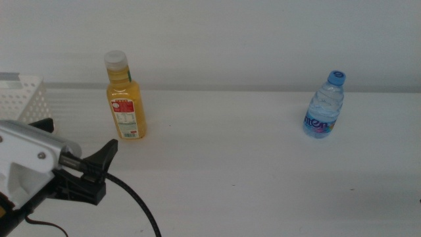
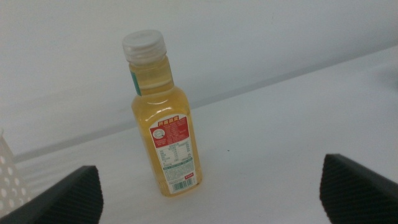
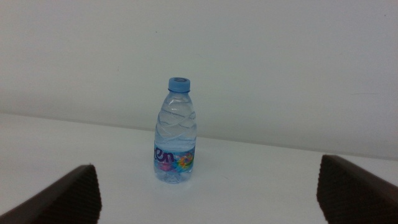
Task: Use arms to grab the bottles and put them into the dustbin to the left of the table.
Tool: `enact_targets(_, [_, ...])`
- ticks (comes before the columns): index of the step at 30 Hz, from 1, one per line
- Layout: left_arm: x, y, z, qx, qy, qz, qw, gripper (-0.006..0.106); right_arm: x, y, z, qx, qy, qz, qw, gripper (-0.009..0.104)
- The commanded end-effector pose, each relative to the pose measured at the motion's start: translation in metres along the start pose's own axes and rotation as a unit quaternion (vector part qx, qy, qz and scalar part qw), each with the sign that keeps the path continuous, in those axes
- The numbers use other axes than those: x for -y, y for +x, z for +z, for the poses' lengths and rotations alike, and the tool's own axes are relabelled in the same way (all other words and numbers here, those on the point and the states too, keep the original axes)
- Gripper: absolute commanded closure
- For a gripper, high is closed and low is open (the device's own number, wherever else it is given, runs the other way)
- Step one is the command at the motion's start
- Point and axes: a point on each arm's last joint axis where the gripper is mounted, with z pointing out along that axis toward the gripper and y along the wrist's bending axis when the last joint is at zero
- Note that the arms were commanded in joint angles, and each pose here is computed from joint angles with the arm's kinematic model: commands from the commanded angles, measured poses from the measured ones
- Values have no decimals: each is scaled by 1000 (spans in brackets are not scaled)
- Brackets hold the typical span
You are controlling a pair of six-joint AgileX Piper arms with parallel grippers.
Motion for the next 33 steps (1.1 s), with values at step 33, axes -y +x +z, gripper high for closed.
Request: enact_targets(33, [3,53,119,-26,-22,-112,993,7,-1,12,-1,1,4,-7,1000,2])
